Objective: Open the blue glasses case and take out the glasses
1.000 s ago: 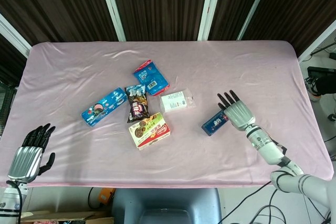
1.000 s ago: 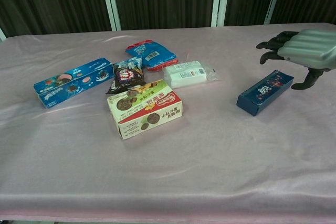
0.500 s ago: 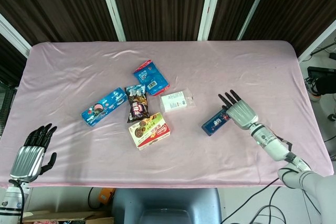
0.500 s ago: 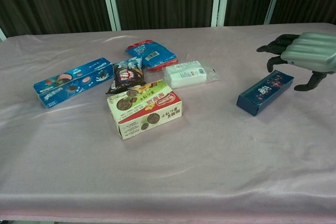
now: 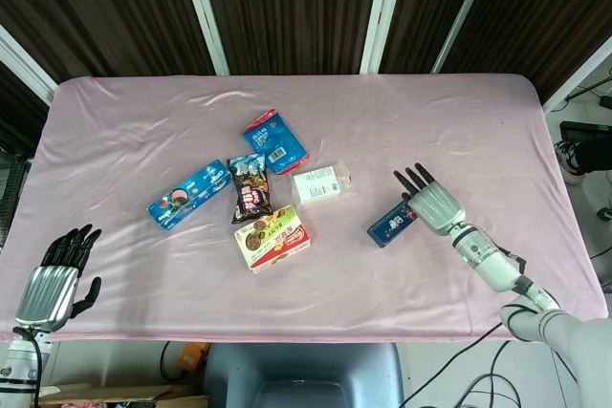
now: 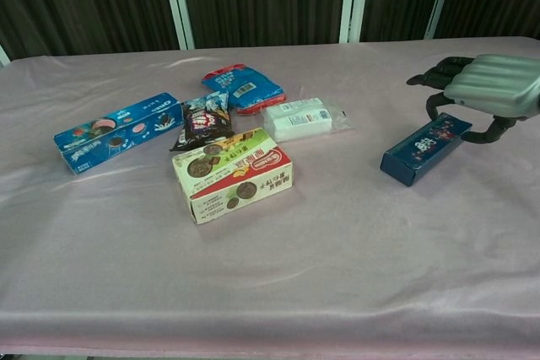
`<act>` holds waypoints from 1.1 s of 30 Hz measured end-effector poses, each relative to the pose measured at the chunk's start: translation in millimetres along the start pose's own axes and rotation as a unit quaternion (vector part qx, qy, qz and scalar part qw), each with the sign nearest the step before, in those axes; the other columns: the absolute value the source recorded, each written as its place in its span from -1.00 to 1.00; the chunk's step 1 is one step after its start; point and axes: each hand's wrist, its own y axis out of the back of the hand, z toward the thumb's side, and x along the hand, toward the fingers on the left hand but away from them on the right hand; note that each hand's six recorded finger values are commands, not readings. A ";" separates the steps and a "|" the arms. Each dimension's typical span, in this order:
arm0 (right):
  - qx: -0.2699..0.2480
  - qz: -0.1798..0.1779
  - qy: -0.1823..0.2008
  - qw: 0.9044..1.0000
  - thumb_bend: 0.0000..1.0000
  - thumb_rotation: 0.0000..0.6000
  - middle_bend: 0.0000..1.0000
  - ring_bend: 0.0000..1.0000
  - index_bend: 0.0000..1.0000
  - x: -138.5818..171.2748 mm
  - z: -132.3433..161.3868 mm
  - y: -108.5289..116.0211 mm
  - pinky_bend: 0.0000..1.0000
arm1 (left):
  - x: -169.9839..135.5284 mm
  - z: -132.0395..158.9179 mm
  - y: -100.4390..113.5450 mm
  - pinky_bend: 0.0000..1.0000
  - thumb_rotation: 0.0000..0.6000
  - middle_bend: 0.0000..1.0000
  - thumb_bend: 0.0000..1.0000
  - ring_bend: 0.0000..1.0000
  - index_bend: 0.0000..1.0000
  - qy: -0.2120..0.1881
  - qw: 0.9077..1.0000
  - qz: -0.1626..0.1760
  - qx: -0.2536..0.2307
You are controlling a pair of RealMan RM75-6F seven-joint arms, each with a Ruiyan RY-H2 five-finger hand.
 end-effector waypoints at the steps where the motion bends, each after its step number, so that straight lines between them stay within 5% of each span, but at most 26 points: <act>1: 0.000 0.000 0.000 1.000 -0.05 1.00 -1.00 -1.00 -0.05 0.2 -0.4 -0.1 -1.00 | -0.2 0.3 -0.1 -0.76 1.00 -0.97 -0.11 -0.97 -1.00 -0.001 1.000 -0.001 0.000; 22: 0.003 0.001 -0.004 1.000 -0.03 1.00 -1.00 -1.00 0.05 -2.8 4.2 -2.2 -1.00 | 0.3 0.6 -0.4 -0.76 1.00 -0.97 -0.11 -0.97 -1.00 -0.002 1.000 -0.003 0.000; 33: 0.002 0.003 -0.004 1.000 0.19 1.00 -1.00 -1.00 0.14 -3.6 6.2 -3.5 -1.00 | -0.6 0.0 -0.1 -0.76 1.00 -0.97 -0.11 -0.97 -1.00 -0.003 1.000 -0.003 0.000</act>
